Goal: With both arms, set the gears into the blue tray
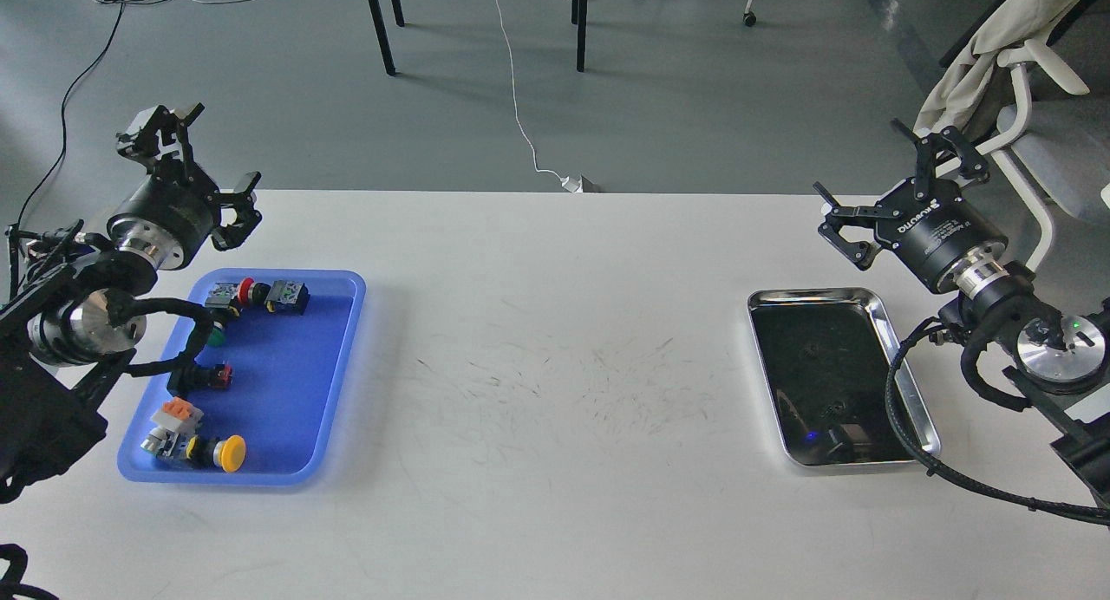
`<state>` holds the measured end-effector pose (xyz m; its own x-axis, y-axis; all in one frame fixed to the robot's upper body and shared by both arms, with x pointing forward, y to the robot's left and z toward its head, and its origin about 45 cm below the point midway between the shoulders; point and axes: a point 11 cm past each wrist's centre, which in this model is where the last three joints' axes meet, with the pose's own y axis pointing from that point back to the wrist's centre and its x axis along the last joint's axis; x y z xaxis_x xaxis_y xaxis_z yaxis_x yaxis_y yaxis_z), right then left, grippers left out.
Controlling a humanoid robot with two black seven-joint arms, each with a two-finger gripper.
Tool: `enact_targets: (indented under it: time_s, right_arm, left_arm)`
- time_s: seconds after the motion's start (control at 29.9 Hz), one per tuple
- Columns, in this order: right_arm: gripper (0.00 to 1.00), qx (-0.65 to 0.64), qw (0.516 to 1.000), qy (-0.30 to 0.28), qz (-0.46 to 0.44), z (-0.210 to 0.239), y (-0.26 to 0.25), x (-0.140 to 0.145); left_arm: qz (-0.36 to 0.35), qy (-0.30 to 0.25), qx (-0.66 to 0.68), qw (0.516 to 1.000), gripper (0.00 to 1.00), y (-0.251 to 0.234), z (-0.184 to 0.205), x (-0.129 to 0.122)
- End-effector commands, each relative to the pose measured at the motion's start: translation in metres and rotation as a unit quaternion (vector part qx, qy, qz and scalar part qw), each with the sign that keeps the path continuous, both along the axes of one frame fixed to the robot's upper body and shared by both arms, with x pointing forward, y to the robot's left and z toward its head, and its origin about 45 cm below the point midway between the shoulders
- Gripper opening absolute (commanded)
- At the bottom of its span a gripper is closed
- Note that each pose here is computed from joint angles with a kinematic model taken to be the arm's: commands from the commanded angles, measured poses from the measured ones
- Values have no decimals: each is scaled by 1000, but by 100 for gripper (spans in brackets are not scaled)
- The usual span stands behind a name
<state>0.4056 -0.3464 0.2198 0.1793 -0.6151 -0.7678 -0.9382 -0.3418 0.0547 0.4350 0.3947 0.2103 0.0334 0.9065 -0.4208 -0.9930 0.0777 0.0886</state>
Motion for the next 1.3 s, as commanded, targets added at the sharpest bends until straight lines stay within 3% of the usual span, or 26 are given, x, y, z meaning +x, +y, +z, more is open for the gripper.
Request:
enact_targets:
  time_s: [0.0, 0.3, 1.1, 1.27]
  right_arm:
    - [99, 1, 1000, -7, 2, 6, 2, 3]
    - [99, -2, 1000, -18, -5, 14, -3, 11]
    - [99, -9, 1000, -11, -2, 7, -12, 5]
    - [99, -69, 997, -17, 18, 20, -25, -3]
  left_arm:
    - [6, 0, 0, 1000, 98, 4, -1, 1]
    - [3, 19, 14, 1000, 98, -2, -15, -1]
    - [13, 2, 38, 999, 98, 26, 3, -5]
    - [20, 3, 44, 999, 98, 31, 4, -7]
